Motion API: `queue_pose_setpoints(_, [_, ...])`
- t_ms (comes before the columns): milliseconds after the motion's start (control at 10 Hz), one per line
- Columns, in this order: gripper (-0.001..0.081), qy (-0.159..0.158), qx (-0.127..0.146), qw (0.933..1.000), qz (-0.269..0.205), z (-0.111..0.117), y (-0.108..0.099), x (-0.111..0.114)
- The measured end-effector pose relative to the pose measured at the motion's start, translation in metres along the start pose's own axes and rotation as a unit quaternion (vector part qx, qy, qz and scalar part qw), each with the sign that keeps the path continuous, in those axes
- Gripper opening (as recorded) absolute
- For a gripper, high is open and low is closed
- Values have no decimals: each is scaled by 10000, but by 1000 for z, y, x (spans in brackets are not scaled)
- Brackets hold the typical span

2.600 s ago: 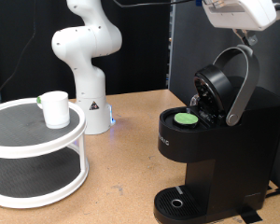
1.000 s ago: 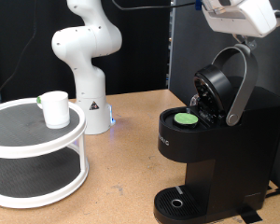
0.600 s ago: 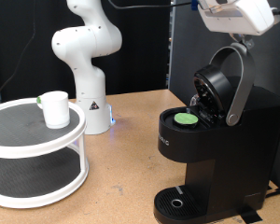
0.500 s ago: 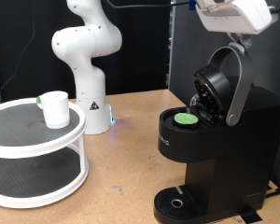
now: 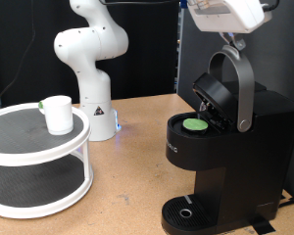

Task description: Make a cup of coffee with the keurig machine

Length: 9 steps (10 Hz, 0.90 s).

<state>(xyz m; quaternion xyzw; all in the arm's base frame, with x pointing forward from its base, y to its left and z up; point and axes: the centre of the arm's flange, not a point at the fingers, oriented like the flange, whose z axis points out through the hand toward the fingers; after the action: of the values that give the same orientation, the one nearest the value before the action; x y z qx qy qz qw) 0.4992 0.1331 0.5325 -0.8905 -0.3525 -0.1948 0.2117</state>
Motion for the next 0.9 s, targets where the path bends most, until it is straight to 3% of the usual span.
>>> queue_pose_setpoints(900, [4,-475,-304,9984,43,-16,46,-39])
